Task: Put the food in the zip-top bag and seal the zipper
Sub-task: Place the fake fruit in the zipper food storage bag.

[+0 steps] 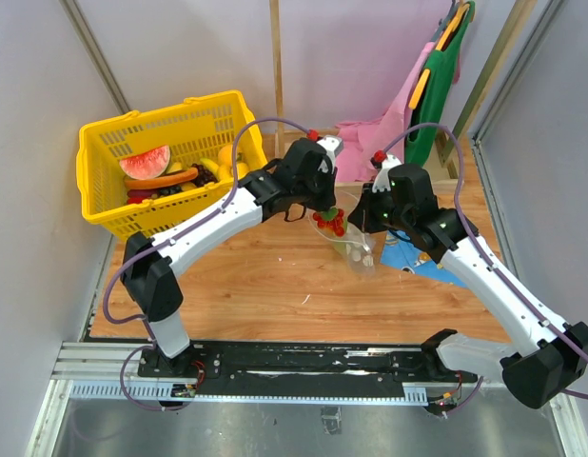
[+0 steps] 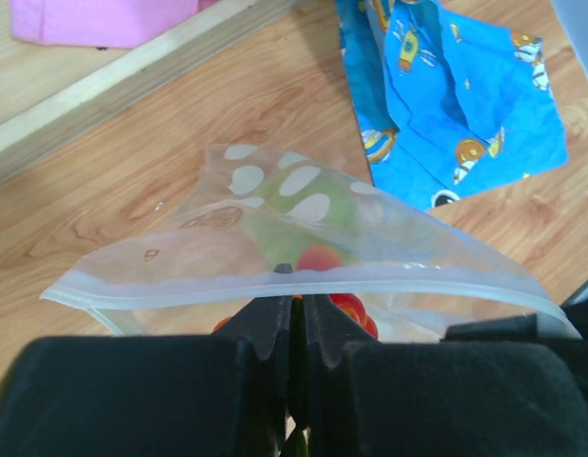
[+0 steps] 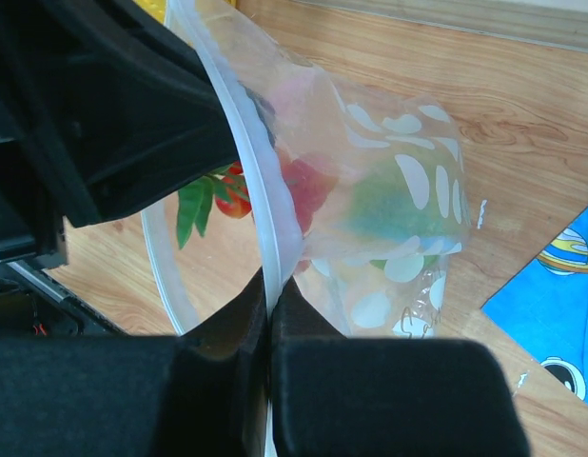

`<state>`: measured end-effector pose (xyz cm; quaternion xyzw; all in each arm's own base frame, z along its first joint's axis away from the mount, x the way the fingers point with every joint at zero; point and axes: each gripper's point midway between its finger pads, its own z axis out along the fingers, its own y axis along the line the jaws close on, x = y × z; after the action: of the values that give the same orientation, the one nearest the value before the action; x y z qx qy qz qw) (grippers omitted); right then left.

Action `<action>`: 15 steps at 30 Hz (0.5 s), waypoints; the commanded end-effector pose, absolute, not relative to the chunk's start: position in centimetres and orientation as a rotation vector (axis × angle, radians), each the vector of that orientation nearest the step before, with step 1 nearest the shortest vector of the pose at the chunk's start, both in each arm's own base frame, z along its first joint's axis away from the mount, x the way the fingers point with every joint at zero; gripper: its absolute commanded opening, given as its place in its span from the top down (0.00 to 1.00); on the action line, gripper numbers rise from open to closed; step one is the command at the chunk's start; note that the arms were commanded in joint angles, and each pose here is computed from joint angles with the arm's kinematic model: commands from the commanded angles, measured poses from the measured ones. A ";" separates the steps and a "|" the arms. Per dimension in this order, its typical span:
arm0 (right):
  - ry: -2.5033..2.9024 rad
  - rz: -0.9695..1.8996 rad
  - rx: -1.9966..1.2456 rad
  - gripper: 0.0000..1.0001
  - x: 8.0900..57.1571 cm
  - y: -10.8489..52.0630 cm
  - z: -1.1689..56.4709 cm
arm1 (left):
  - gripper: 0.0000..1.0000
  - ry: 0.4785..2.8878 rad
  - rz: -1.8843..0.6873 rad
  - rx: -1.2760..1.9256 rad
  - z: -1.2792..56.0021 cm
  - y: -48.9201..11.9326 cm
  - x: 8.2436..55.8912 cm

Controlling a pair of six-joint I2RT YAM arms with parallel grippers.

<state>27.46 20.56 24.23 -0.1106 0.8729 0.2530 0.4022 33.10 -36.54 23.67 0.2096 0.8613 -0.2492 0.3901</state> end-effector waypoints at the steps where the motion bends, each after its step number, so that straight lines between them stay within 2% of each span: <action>1: 2.134 0.672 -0.313 0.99 27.5 20.8 26.2 | 0.89 2.188 -0.576 0.477 22.6 -36.6 34.2; 9: 2.141 0.682 -0.327 0.99 27.6 21.1 26.0 | 0.62 2.218 -0.502 0.429 21.4 -35.9 34.9; 15: 2.146 0.666 -0.319 0.99 27.8 21.0 25.8 | 0.52 2.235 -0.488 0.414 22.0 -35.4 34.7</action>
<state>27.24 20.82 24.27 -0.1224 0.8707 0.2591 0.3998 34.64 -35.49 20.83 0.1726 0.8831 -0.1979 0.3889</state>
